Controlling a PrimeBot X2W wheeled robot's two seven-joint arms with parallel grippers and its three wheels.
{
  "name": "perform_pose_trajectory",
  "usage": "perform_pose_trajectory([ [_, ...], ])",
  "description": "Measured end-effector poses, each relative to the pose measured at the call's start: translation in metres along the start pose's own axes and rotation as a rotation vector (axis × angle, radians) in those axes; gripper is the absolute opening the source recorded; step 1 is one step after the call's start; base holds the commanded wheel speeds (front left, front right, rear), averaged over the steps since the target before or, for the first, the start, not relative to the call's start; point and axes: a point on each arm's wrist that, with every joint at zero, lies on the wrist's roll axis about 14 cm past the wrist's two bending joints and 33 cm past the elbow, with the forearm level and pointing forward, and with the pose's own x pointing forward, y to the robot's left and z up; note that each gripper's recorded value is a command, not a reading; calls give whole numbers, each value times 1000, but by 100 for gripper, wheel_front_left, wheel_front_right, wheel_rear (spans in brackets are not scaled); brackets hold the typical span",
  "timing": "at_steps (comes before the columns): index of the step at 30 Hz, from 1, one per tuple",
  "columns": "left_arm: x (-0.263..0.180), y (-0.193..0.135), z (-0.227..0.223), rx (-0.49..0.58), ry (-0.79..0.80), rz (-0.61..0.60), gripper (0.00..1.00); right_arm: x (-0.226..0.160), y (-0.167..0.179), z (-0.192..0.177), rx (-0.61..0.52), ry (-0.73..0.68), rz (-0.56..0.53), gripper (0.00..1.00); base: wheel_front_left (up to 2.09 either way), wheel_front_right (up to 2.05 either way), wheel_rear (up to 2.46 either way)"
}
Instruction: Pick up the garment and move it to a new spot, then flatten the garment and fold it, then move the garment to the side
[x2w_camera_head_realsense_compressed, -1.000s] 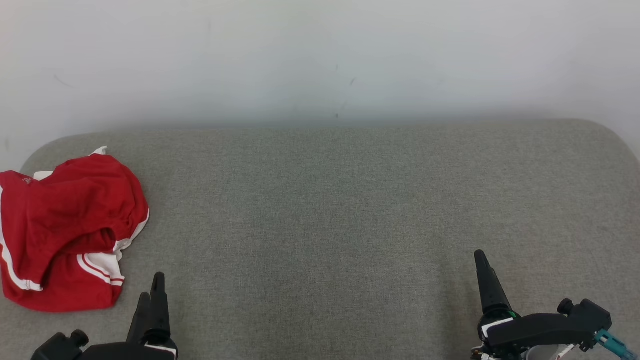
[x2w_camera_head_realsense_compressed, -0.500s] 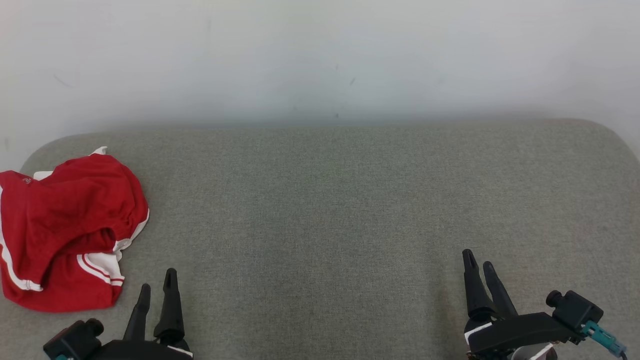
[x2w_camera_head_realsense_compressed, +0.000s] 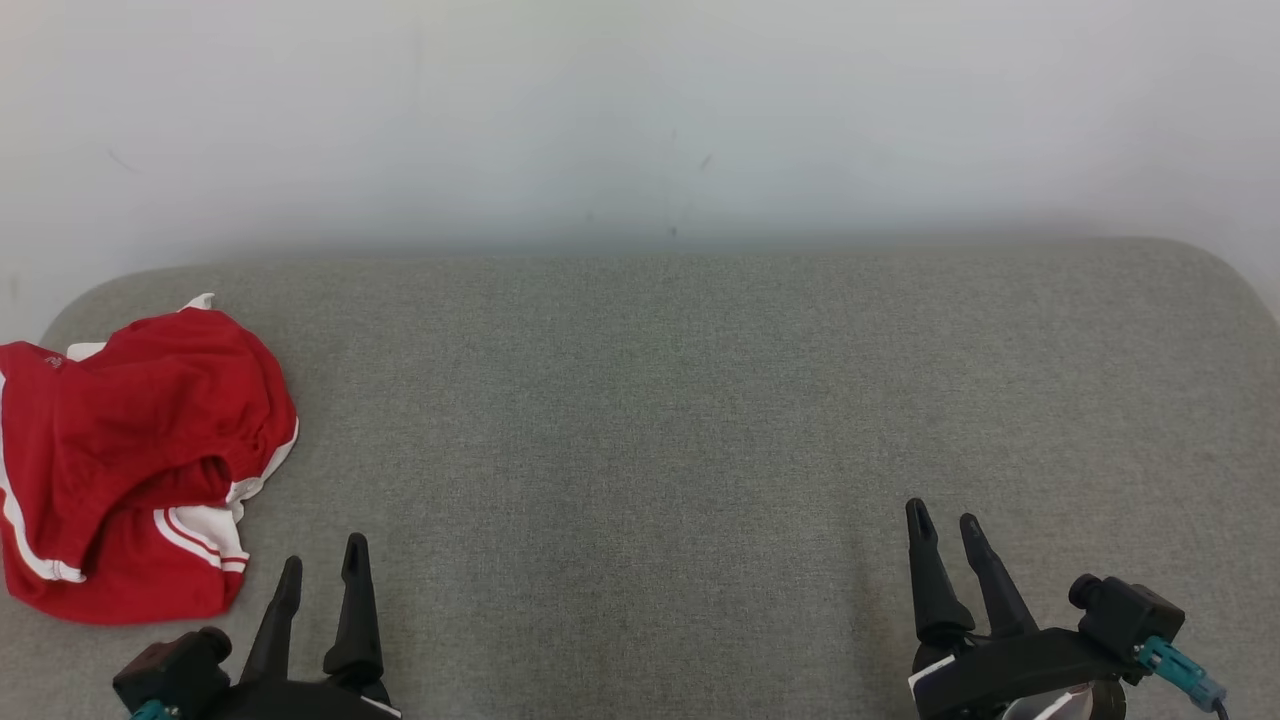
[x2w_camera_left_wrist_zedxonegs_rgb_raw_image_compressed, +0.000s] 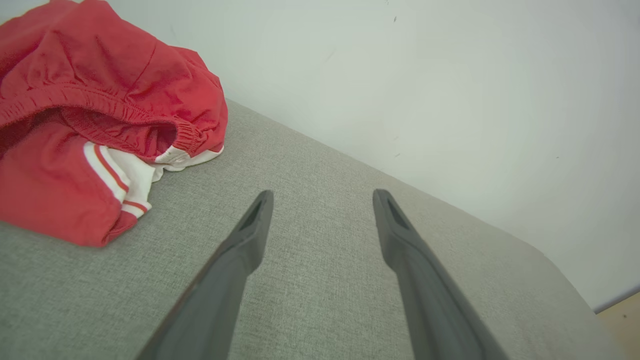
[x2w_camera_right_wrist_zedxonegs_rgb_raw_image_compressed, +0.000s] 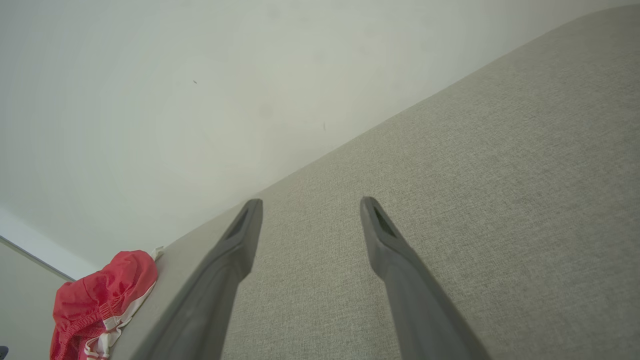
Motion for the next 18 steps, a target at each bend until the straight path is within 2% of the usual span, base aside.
perform_pose_trajectory([
  [18,1,-9,2,193,-21,-47,100,0,8,0,-204,-12,41,100,0,0,0],
])
